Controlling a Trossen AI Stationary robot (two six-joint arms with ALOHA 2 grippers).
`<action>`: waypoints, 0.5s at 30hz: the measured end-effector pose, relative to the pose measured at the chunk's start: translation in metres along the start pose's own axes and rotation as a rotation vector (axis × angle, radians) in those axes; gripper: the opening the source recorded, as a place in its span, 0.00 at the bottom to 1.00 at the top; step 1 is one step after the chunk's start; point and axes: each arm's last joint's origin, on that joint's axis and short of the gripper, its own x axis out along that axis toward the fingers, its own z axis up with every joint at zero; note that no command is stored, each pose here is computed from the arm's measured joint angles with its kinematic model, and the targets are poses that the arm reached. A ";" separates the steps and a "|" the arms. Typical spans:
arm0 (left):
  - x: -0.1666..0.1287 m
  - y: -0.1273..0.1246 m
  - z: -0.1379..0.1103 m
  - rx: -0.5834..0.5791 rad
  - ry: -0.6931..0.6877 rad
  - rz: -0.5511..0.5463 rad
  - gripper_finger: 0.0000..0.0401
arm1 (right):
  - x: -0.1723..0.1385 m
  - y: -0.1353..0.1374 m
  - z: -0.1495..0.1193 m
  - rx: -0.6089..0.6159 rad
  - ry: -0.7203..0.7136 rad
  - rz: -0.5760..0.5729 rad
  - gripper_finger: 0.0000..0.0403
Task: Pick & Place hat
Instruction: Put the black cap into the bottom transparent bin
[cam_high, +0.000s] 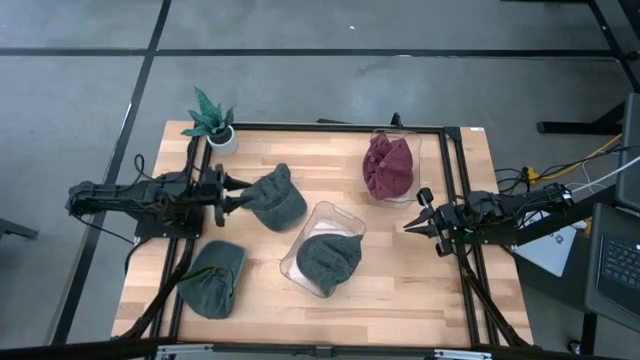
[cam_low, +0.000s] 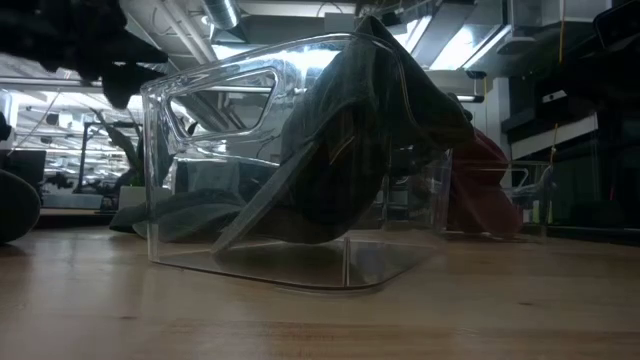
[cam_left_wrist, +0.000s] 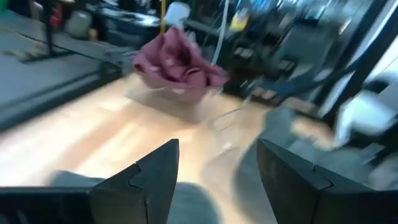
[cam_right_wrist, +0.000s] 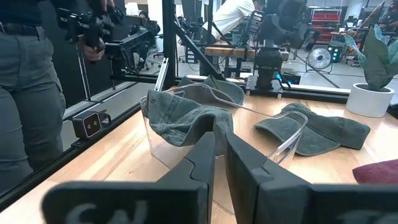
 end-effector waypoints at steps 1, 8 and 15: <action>0.001 -0.001 0.004 0.052 0.022 0.021 0.52 | 0.000 0.000 0.000 0.000 0.000 0.000 0.09; 0.024 -0.013 0.027 0.318 0.188 0.066 0.52 | 0.000 0.000 0.000 -0.003 0.000 0.000 0.09; 0.059 -0.012 0.032 0.411 0.334 0.160 0.52 | 0.000 0.000 0.000 -0.001 0.000 0.000 0.09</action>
